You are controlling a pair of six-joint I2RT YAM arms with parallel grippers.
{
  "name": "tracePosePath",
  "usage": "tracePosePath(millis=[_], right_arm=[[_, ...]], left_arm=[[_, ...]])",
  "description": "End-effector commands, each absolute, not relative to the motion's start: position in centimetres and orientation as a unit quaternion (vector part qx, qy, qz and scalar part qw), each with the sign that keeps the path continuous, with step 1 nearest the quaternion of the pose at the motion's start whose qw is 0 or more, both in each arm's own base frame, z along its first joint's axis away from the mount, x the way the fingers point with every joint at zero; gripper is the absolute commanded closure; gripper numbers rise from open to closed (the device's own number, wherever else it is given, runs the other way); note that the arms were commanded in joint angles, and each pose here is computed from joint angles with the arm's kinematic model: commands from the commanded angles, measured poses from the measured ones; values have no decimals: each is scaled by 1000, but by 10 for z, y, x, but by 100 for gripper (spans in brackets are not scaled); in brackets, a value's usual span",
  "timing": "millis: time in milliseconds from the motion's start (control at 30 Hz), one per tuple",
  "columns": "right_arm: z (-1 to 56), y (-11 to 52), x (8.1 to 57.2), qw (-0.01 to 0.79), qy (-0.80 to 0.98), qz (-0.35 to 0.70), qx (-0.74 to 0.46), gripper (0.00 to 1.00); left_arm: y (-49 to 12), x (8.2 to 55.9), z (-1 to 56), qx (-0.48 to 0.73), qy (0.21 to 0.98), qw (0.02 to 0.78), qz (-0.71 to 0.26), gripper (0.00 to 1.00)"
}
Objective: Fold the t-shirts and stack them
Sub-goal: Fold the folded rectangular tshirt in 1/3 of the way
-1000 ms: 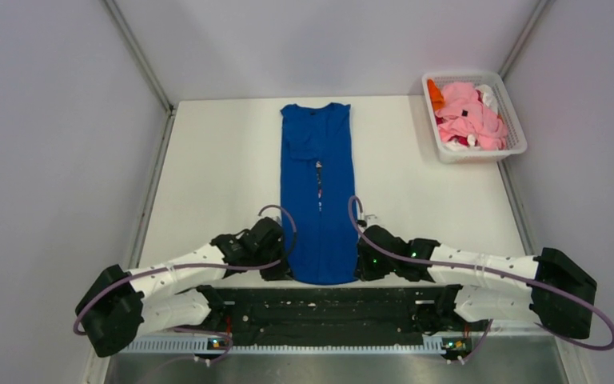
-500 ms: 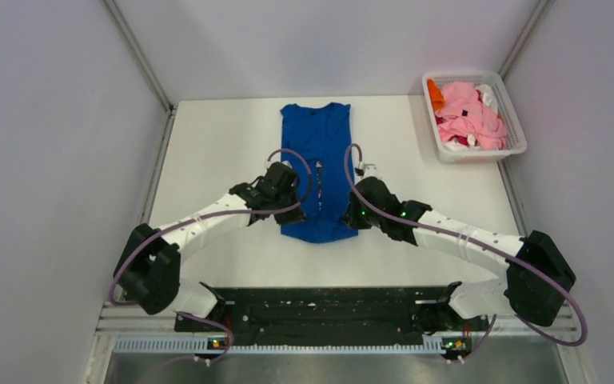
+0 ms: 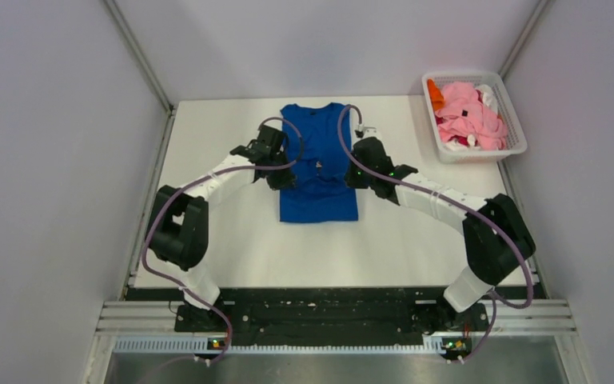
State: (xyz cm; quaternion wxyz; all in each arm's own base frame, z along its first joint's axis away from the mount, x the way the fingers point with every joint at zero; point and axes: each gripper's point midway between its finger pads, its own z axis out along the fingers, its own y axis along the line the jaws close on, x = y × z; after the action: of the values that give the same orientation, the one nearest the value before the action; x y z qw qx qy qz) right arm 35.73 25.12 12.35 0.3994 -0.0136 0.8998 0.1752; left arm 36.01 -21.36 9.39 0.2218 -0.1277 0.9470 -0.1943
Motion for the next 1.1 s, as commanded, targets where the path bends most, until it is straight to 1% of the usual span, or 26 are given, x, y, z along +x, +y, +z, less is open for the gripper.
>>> tracePosePath(millis=[0, 533, 667, 733, 767, 800, 833, 867, 933, 967, 1000, 1033, 1067], right_arm=[[142, 256, 396, 430, 883, 189, -19, 100], [112, 251, 452, 419, 888, 190, -12, 100], [102, 246, 463, 416, 891, 179, -1, 100], [96, 244, 467, 413, 893, 178, 2, 100], [96, 243, 470, 413, 893, 177, 4, 97], [94, 241, 473, 414, 893, 175, 6, 87], [94, 240, 477, 415, 893, 173, 7, 76], [96, 237, 481, 417, 893, 169, 12, 61], [102, 229, 489, 425, 890, 161, 25, 44], [107, 227, 491, 430, 888, 158, 29, 32], [112, 224, 491, 435, 886, 156, 31, 23], [117, 223, 491, 440, 884, 155, 31, 18], [122, 223, 488, 443, 882, 157, 29, 11]], left_arm=[[-211, 387, 105, -111, 945, 238, -193, 100], [-199, 448, 84, -114, 950, 242, -161, 100], [-203, 458, 78, -98, 953, 232, -169, 95], [-203, 461, 75, -96, 954, 230, -169, 87], [-204, 464, 76, -96, 953, 231, -171, 80], [-204, 466, 78, -95, 952, 234, -174, 70], [-204, 470, 82, -95, 950, 240, -176, 62], [-203, 474, 86, -95, 948, 247, -178, 57], [-202, 481, 98, -95, 944, 260, -183, 43], [-201, 484, 104, -93, 942, 264, -188, 35], [-201, 487, 111, -92, 939, 269, -194, 29], [-200, 488, 117, -95, 937, 274, -196, 22], [-197, 489, 121, -98, 935, 280, -196, 17]])
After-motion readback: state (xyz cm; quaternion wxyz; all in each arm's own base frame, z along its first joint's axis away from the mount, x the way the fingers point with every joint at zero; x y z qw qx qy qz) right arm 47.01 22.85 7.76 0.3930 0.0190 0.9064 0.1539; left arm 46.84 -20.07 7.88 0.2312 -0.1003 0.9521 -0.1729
